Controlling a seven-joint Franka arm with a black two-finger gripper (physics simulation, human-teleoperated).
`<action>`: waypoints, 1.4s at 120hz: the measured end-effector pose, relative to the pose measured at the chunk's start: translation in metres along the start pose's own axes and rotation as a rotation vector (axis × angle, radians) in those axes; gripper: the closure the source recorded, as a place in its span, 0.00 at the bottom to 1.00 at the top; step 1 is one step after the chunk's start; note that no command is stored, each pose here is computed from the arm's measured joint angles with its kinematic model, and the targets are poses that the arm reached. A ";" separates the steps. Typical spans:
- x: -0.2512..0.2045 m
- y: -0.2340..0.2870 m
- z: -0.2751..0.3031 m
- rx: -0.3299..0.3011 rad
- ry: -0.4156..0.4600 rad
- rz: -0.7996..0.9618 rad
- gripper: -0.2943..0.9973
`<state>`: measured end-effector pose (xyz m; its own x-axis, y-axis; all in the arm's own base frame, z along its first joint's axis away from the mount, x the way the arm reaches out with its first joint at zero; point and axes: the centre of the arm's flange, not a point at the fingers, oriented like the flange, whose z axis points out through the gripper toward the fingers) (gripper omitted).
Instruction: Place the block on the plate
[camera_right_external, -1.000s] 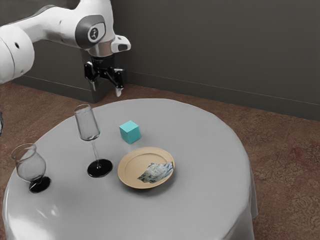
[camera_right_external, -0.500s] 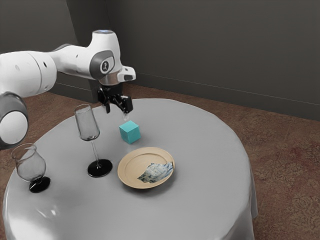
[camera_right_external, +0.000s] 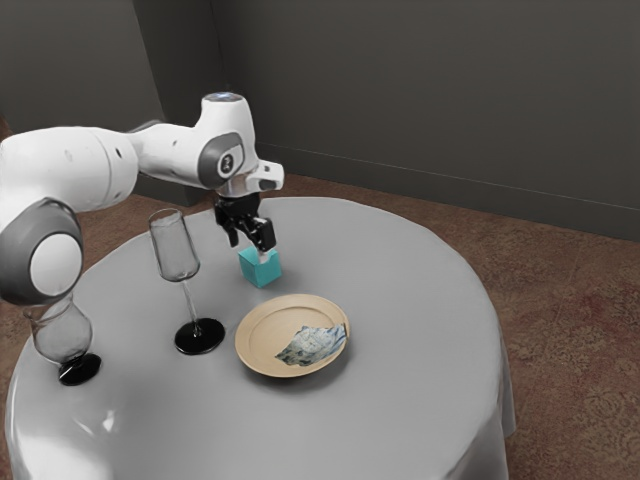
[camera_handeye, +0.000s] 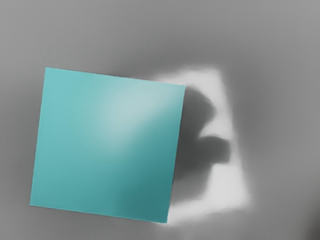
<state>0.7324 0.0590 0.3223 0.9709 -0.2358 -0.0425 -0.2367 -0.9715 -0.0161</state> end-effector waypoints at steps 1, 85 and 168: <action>0.000 0.000 0.001 0.000 -0.001 0.002 0.23; 0.022 -0.019 0.020 0.027 0.090 0.153 0.23; 0.029 -0.027 0.051 0.020 0.108 0.212 0.23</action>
<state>0.7655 0.0800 0.2707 0.8975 -0.4369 0.0601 -0.4353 -0.8995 -0.0385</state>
